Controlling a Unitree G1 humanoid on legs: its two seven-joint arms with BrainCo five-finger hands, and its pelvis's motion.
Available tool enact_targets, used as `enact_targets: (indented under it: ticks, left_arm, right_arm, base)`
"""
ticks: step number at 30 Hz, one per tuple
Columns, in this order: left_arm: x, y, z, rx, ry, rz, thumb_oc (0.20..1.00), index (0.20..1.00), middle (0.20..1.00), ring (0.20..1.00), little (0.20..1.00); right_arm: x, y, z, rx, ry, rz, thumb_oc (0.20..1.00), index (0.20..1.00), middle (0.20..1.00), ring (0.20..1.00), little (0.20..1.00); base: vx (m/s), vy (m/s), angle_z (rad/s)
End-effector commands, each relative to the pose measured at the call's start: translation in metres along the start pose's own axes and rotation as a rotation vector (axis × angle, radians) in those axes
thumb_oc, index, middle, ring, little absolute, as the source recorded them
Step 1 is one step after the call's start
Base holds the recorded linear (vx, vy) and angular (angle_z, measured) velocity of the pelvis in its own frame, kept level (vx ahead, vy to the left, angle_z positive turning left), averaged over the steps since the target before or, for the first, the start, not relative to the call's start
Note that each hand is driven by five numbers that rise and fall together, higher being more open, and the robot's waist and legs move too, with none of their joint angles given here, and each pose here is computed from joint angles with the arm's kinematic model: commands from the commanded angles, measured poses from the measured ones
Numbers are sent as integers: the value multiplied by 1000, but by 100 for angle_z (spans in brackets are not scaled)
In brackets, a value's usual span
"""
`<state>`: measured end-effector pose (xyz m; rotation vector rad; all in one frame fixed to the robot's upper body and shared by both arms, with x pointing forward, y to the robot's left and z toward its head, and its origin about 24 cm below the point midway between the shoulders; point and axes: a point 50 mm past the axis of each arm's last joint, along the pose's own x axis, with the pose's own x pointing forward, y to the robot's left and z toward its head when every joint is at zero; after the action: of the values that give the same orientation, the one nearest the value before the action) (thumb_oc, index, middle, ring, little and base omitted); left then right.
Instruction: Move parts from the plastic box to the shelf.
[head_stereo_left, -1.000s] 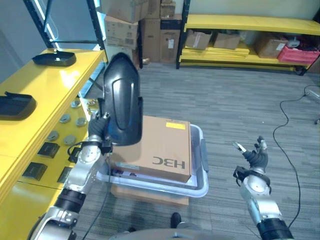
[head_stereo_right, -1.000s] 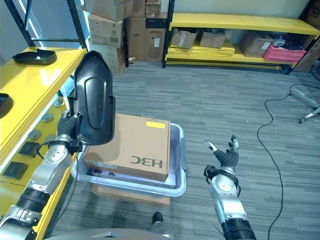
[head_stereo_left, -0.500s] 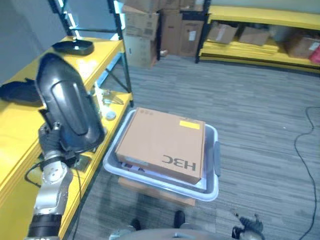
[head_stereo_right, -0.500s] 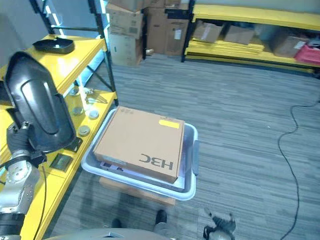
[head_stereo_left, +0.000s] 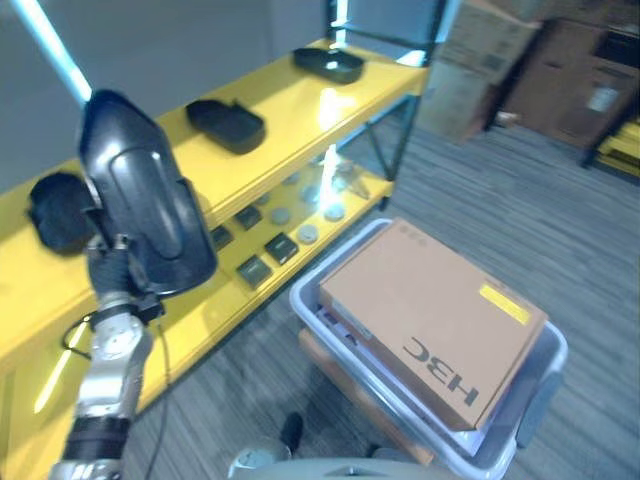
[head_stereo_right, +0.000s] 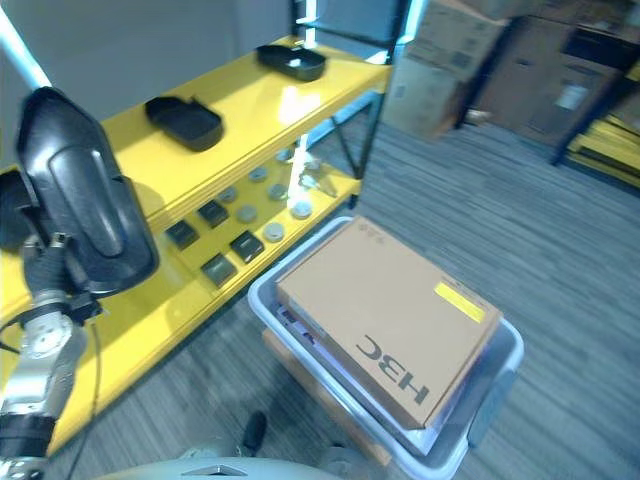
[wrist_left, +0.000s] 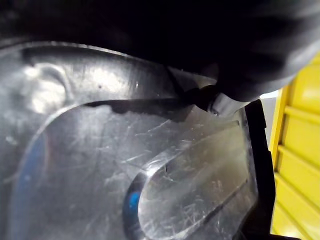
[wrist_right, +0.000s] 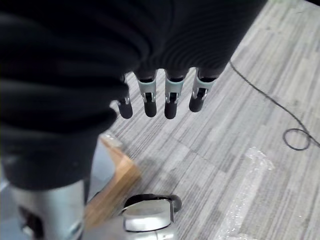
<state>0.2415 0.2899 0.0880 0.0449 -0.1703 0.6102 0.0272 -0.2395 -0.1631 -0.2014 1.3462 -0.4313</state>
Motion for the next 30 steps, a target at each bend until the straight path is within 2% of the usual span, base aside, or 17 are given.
enact_targets:
  ticks: [1, 10, 12, 22, 26, 30]
  left_arm:
    - [9, 6, 33, -51, -172, 35, 200, 200, 200, 200, 200]
    - [-1, -7, 16, -76, -103, -42, 200, 200, 200, 200, 200]
    - [-5, -8, 15, -91, -97, -46, 200, 200, 200, 200, 200]
    - [-11, -5, 12, -55, -68, -66, 200, 200, 200, 200, 200]
    - [-5, -7, 15, -44, -69, -90, 200, 200, 200, 200, 200]
    - [1, -19, 16, -62, -72, -112, 200, 200, 200, 200, 200]
  right_arm:
    - [5, -13, 10, -27, -26, 42, 1000, 1000, 1000, 1000, 1000]
    - [8, -19, -4, -19, 75, 104, 1000, 1000, 1000, 1000, 1000]
    - [10, -23, 8, -54, 73, 100, 1000, 1000, 1000, 1000, 1000]
    - [11, -24, 4, -137, 129, 116, 1000, 1000, 1000, 1000, 1000]
    - [11, -25, 2, -50, 117, 133, 1000, 1000, 1000, 1000, 1000]
    - [9, -21, -3, 130, 117, 192, 1000, 1000, 1000, 1000, 1000]
  base:
    - [-122, -85, 122]
    - [-67, 18, 130]
    - [29, 233, 58]
    - [168, 225, 37]
    - [126, 258, 14]
    - [76, 246, 39]
